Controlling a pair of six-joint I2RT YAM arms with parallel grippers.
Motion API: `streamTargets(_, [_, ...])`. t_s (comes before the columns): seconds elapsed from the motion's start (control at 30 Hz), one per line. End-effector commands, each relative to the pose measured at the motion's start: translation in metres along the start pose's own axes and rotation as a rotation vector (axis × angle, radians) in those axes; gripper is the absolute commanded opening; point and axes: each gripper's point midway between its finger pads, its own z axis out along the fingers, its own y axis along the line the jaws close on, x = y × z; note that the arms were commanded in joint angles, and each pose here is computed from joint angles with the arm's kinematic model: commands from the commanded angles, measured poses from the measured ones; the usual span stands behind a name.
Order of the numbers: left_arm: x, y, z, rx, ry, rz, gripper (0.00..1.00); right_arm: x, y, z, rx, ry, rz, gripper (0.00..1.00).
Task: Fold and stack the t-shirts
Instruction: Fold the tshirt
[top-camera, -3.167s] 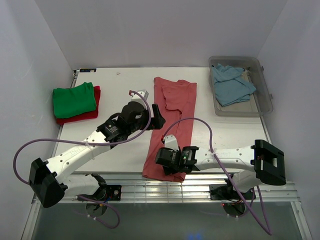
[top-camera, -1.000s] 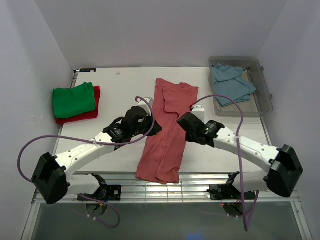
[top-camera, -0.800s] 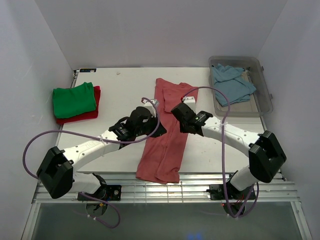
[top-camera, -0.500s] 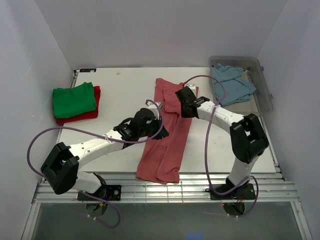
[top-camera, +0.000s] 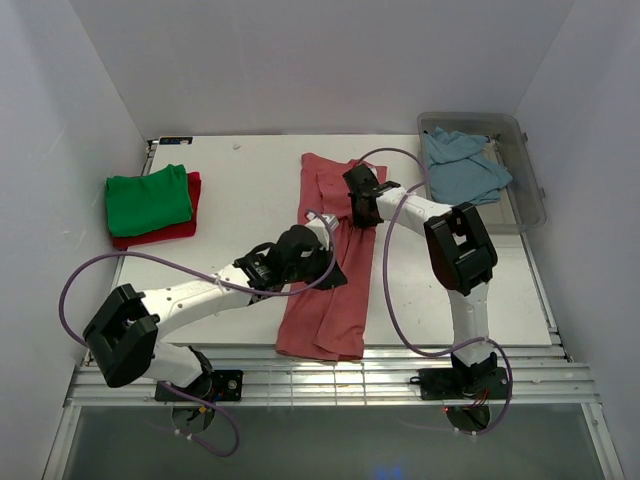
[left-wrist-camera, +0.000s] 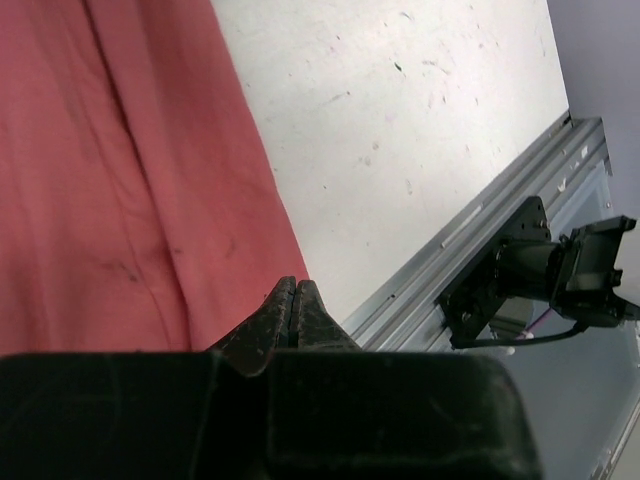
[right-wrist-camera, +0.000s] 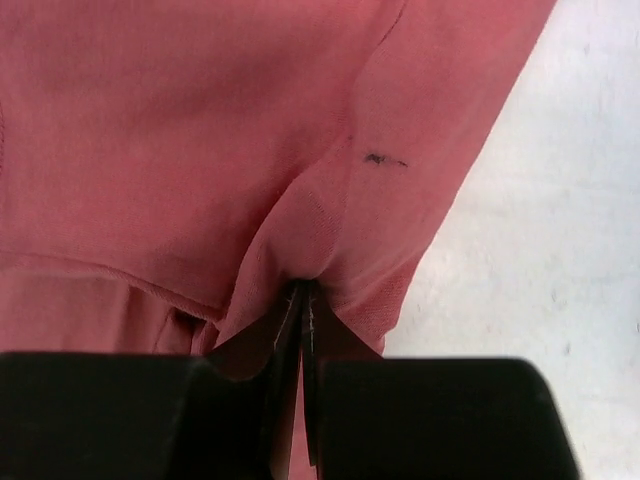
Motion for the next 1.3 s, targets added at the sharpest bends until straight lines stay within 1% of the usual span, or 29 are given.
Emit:
streamTargets(0.0, [0.012, -0.015, 0.006, 0.053, 0.033, 0.028, 0.0, -0.006, 0.002, 0.03, -0.013, 0.031, 0.001, 0.08])
streamTargets(0.1, [0.025, -0.019, 0.018, 0.07, 0.067, 0.047, 0.0, -0.006, -0.003, 0.047, 0.008, 0.075, 0.002, 0.08])
streamTargets(0.13, [0.027, -0.019, 0.021, 0.069, 0.072, 0.049, 0.0, -0.021, -0.002, 0.047, -0.007, 0.054, 0.016, 0.08])
streamTargets(0.2, [0.034, -0.021, 0.03, 0.075, 0.093, 0.056, 0.0, -0.02, -0.005, 0.059, -0.006, 0.081, 0.017, 0.08])
streamTargets(0.23, [0.036, -0.021, 0.033, 0.076, 0.098, 0.057, 0.0, -0.036, -0.004, 0.058, -0.021, 0.055, 0.032, 0.08])
streamTargets(0.3, [0.041, -0.024, 0.042, 0.083, 0.114, 0.063, 0.0, -0.037, -0.006, 0.068, -0.026, 0.076, 0.04, 0.08])
streamTargets(0.37, [0.04, -0.029, 0.048, 0.103, 0.104, 0.069, 0.0, -0.055, -0.006, 0.07, -0.049, 0.054, 0.057, 0.08])
streamTargets(0.4, [0.043, -0.03, 0.053, 0.102, 0.115, 0.073, 0.0, -0.052, -0.007, 0.076, -0.05, 0.072, 0.059, 0.08])
streamTargets(0.47, [0.047, -0.028, 0.057, 0.097, 0.13, 0.073, 0.0, -0.063, -0.007, 0.077, -0.069, 0.052, 0.06, 0.08])
streamTargets(0.6, [0.054, -0.032, 0.06, 0.097, 0.143, 0.083, 0.0, -0.08, -0.004, 0.075, -0.107, 0.007, 0.014, 0.08])
streamTargets(0.63, [0.041, -0.037, 0.055, 0.092, 0.093, 0.098, 0.0, -0.09, -0.003, 0.07, -0.114, -0.027, 0.0, 0.19])
streamTargets(0.67, [0.033, -0.041, 0.05, 0.086, 0.065, 0.108, 0.0, -0.101, -0.009, 0.062, -0.089, -0.063, -0.021, 0.23])
streamTargets(0.7, [0.023, -0.044, 0.045, 0.081, 0.032, 0.115, 0.0, -0.12, -0.014, 0.037, -0.079, -0.124, -0.025, 0.25])
streamTargets(0.73, [0.001, -0.055, 0.037, 0.082, -0.023, 0.134, 0.0, -0.132, -0.022, 0.022, -0.046, -0.166, -0.029, 0.28])
streamTargets(0.77, [-0.015, -0.052, 0.024, 0.026, -0.068, 0.142, 0.0, -0.147, -0.026, 0.003, -0.039, -0.229, -0.046, 0.32])
streamTargets(0.8, [-0.03, -0.052, 0.016, -0.01, -0.11, 0.146, 0.05, -0.159, -0.034, -0.035, -0.032, -0.29, -0.043, 0.37])
streamTargets(0.83, [-0.042, -0.052, 0.008, -0.042, -0.145, 0.147, 0.13, -0.163, -0.044, -0.053, 0.002, -0.32, -0.041, 0.47])
streamTargets(0.87, [-0.058, -0.044, -0.008, -0.122, -0.198, 0.138, 0.32, -0.164, -0.048, -0.073, 0.008, -0.348, -0.038, 0.54])
streamTargets(0.9, [-0.063, -0.037, -0.016, -0.168, -0.215, 0.129, 0.49, -0.172, -0.055, -0.117, -0.002, -0.413, -0.016, 0.64])
streamTargets(0.93, [-0.063, -0.029, -0.022, -0.209, -0.224, 0.115, 0.67, -0.141, -0.057, -0.113, -0.005, -0.356, -0.022, 0.66])
streamTargets(0.97, [-0.057, -0.008, -0.033, -0.295, -0.22, 0.105, 0.86, -0.125, -0.059, -0.123, -0.014, -0.334, -0.017, 0.67])
streamTargets(1.0, [-0.05, 0.002, -0.037, -0.328, -0.205, 0.09, 0.92, -0.116, -0.062, -0.153, -0.034, -0.361, 0.034, 0.68])
streamTargets(1.03, [-0.042, 0.01, -0.04, -0.349, -0.191, 0.058, 0.98, -0.069, -0.06, -0.137, -0.047, -0.261, 0.024, 0.68])
streamTargets(1.07, [-0.024, 0.03, -0.042, -0.394, -0.142, 0.037, 0.98, -0.055, -0.059, -0.157, -0.076, -0.273, 0.038, 0.69])
streamTargets(1.13, [-0.006, 0.04, -0.047, -0.394, -0.103, -0.004, 0.98, -0.009, -0.048, -0.157, -0.113, -0.202, 0.07, 0.69])
streamTargets(1.17, [0.003, 0.044, -0.046, -0.39, -0.091, -0.044, 0.98, 0.036, -0.049, -0.144, -0.107, -0.119, 0.065, 0.69])
streamTargets(1.2, [0.026, 0.055, -0.047, -0.389, -0.045, -0.059, 0.98, 0.047, -0.045, -0.154, -0.136, -0.136, 0.079, 0.69])
streamTargets(1.23, [0.036, 0.059, -0.046, -0.386, -0.027, -0.072, 0.98, 0.066, -0.034, -0.155, -0.168, -0.113, 0.068, 0.69])
streamTargets(1.27, [0.04, 0.06, -0.044, -0.368, -0.03, -0.096, 0.98, 0.096, -0.034, -0.148, -0.168, -0.06, 0.094, 0.69])
